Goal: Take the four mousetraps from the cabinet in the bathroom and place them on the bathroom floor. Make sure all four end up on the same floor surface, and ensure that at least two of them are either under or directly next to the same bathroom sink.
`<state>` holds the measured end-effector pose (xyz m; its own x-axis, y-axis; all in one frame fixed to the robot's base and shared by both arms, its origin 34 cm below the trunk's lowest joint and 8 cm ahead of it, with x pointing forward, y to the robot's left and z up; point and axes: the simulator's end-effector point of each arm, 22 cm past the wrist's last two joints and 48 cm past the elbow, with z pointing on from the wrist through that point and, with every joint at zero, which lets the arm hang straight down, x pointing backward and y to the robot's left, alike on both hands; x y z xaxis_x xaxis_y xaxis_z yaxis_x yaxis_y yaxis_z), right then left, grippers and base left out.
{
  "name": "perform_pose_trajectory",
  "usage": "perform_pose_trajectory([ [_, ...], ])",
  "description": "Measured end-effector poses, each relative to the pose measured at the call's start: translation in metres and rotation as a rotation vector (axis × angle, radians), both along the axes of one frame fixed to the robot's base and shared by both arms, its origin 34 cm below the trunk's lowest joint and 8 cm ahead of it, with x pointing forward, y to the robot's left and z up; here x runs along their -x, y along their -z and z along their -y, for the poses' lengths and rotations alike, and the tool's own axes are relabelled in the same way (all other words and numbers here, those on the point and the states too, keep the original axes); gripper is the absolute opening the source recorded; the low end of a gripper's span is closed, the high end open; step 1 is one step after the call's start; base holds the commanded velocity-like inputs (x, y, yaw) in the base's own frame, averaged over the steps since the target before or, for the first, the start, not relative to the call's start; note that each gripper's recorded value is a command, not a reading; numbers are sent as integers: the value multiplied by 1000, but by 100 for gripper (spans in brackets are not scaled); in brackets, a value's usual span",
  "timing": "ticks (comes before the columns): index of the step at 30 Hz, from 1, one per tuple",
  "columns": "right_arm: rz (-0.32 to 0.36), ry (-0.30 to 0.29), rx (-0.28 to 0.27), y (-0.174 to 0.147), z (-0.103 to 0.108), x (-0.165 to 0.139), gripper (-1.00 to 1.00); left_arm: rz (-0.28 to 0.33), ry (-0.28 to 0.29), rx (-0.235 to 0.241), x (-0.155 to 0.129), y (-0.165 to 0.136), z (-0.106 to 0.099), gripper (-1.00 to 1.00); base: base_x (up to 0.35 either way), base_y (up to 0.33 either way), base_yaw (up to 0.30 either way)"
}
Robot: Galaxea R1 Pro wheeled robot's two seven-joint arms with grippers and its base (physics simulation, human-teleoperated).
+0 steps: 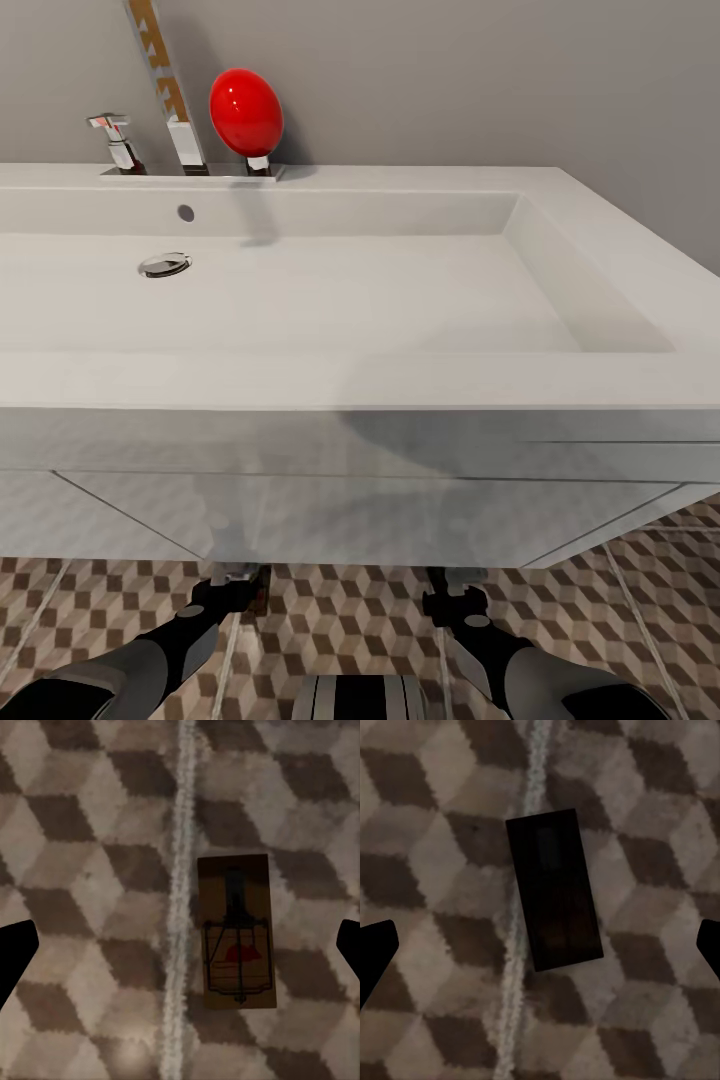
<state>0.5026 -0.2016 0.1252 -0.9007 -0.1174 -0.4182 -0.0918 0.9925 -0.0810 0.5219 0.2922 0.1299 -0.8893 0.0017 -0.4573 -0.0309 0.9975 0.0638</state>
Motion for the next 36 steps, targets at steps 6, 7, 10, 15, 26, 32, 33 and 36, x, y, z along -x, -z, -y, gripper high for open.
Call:
perform_pose_trajectory([
  [6, 0, -1, 0, 0, 0, 0, 100, 1, 2, 0, 0, 0, 0, 100, 0, 0, 0],
  [7, 0, -1, 0, 0, 0, 0, 100, 1, 2, 0, 0, 0, 0, 100, 0, 0, 0],
  [10, 0, -1, 0, 0, 0, 0, 100, 2, 2, -1, 0, 0, 0, 100, 0, 0, 0],
  [15, 0, -1, -1, 0, 0, 0, 100, 5, 2, -1, -1, -1, 0, 100, 0, 0, 0],
  [26, 0, -2, 0, 0, 0, 0, 100, 8, 9, -4, -2, -1, 2, 100, 0, 0, 0],
  [32, 0, -3, 0, 0, 0, 0, 100, 9, 12, -5, -2, -1, 3, 100, -10, 0, 0],
  [33, 0, -3, 0, 0, 0, 0, 100, 9, 12, -5, -2, -1, 3, 100, -58, 0, 0],
  [36, 0, -3, 0, 0, 0, 0, 100, 8, 12, -5, -1, -1, 3, 100, -143, 0, 0],
])
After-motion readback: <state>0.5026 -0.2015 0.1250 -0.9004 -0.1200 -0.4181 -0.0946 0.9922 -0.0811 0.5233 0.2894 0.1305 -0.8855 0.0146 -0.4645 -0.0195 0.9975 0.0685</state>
